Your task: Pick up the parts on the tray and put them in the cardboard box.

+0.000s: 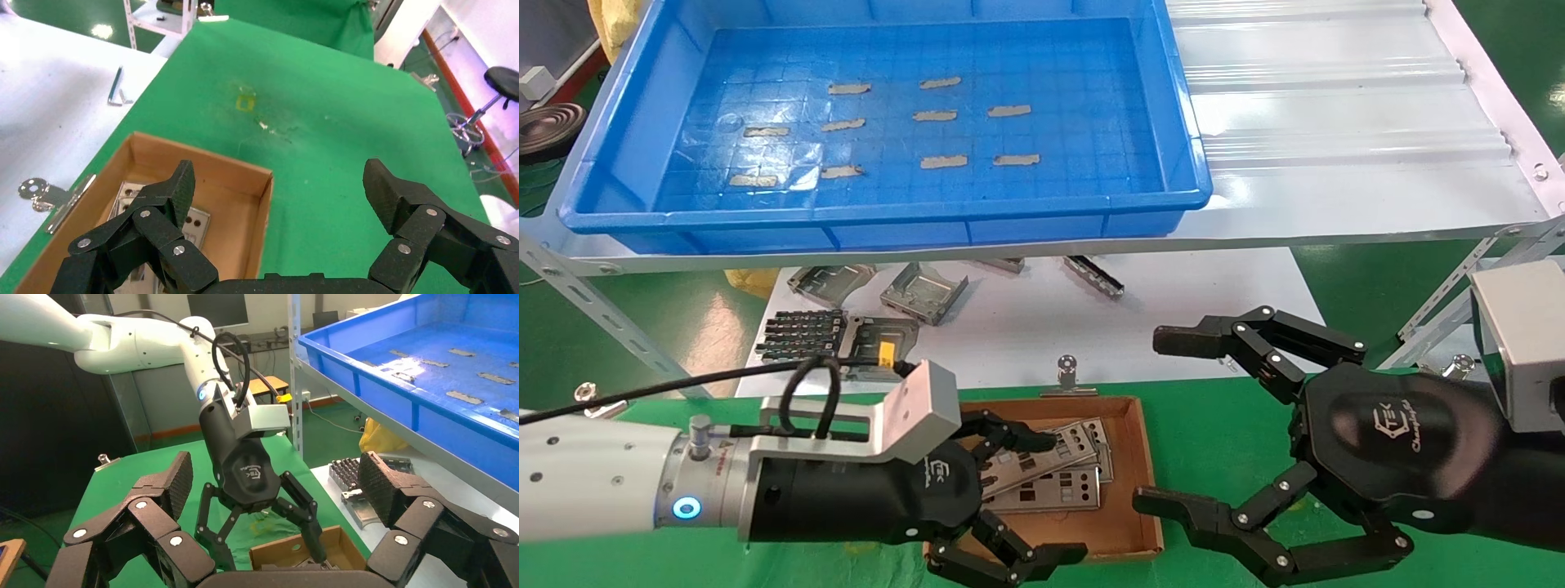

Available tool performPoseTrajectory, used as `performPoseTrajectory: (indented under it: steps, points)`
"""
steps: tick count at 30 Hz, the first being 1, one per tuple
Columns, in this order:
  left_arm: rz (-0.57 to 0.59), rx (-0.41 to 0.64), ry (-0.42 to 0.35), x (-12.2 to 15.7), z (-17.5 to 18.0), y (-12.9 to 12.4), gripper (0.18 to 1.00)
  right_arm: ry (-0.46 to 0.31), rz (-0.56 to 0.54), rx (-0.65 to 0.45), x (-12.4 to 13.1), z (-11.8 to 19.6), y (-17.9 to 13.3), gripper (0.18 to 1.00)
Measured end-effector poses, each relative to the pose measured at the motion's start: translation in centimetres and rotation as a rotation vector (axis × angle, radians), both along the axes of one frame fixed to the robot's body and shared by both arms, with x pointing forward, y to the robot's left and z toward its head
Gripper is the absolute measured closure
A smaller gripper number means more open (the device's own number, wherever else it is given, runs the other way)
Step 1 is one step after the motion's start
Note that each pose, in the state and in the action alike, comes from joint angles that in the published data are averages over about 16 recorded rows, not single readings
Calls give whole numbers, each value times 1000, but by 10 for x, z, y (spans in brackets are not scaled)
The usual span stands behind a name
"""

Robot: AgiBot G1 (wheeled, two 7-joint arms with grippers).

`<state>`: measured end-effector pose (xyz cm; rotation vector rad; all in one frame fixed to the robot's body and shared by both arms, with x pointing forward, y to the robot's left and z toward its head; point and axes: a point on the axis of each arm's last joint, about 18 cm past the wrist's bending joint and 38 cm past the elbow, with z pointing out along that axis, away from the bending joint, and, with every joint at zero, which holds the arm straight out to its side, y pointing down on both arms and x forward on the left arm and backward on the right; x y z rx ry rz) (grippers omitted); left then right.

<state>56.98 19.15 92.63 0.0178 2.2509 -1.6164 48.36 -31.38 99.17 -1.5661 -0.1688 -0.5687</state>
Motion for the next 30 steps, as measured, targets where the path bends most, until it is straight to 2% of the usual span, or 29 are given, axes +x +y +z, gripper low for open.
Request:
performPoseTrajectory:
  steps: [30]
  points:
    - [-45,-113,-74,-35,29,49,184,0,0,0,0,0,0,179]
